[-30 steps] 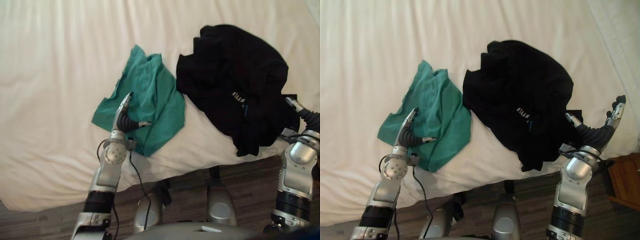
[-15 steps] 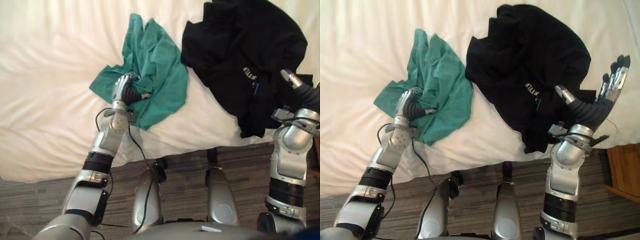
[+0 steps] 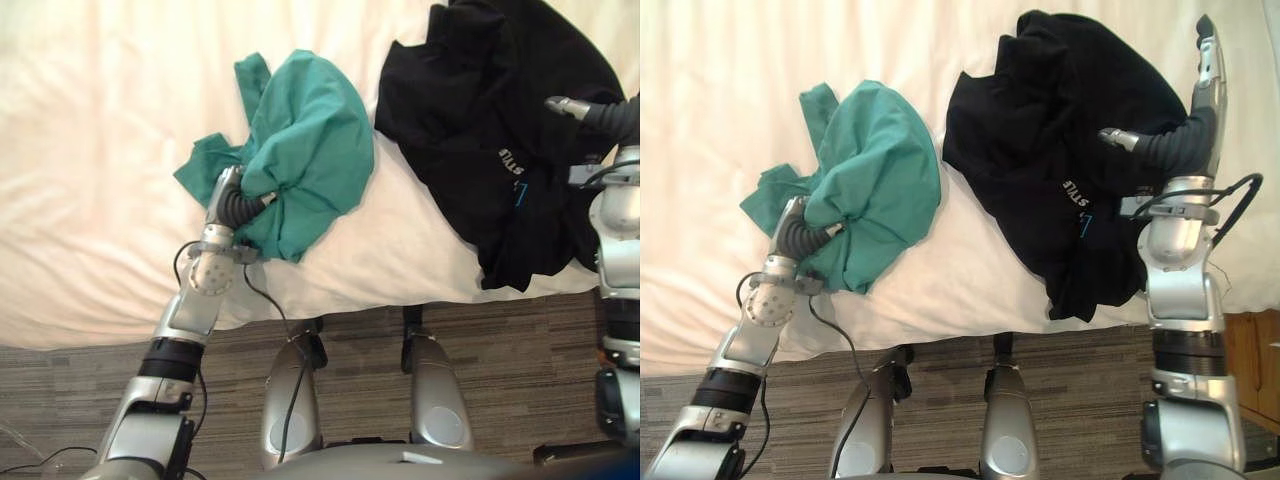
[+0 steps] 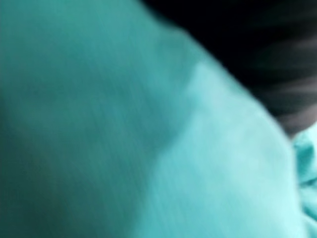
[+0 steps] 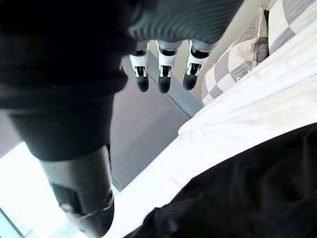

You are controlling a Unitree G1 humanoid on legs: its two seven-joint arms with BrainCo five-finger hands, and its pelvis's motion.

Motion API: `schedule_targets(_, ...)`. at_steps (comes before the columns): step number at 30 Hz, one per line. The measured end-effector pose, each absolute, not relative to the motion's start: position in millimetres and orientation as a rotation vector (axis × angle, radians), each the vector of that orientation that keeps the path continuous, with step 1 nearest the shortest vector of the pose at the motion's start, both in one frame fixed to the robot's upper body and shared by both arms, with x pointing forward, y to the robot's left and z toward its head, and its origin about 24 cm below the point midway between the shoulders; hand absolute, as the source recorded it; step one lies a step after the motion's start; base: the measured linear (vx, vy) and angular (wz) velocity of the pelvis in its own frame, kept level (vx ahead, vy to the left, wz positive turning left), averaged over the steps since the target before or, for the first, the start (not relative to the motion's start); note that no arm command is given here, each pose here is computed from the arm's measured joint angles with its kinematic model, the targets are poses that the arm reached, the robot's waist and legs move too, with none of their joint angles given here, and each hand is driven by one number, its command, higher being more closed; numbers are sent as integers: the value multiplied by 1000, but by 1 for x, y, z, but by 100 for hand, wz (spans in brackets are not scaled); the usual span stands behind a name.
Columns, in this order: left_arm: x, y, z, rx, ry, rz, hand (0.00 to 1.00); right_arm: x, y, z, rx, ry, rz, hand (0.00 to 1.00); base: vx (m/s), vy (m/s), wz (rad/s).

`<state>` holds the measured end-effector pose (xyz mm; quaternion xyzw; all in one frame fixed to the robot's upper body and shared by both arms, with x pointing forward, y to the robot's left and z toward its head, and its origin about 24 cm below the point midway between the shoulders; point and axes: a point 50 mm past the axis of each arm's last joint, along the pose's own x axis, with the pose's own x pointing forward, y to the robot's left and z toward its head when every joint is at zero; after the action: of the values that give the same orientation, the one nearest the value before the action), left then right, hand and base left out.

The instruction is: Tidy the bed and pick cloth on bed and put in laundry

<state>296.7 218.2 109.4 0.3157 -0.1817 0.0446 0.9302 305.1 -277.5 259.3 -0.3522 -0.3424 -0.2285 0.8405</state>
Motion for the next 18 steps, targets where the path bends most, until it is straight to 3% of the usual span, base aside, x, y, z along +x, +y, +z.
schedule_targets(9, 286, 232, 106, 548, -348, 103, 100, 329, -309, 215, -820, -357, -361, 0, -8, -4, 8)
schedule_targets(13, 285, 237, 111, 572, -356, 103, 100, 334, -309, 201, -851, -289, -317, 0, -8, -3, 1)
schedule_targets(17, 283, 239, 125, 597, -417, 96, 100, 333, -317, 222, -974, -312, -333, 0, 9, 1, 3)
schedule_targets(18, 284, 238, 129, 597, -436, 94, 100, 334, -319, 223, -1005, -303, -338, 100, 18, 4, 6)
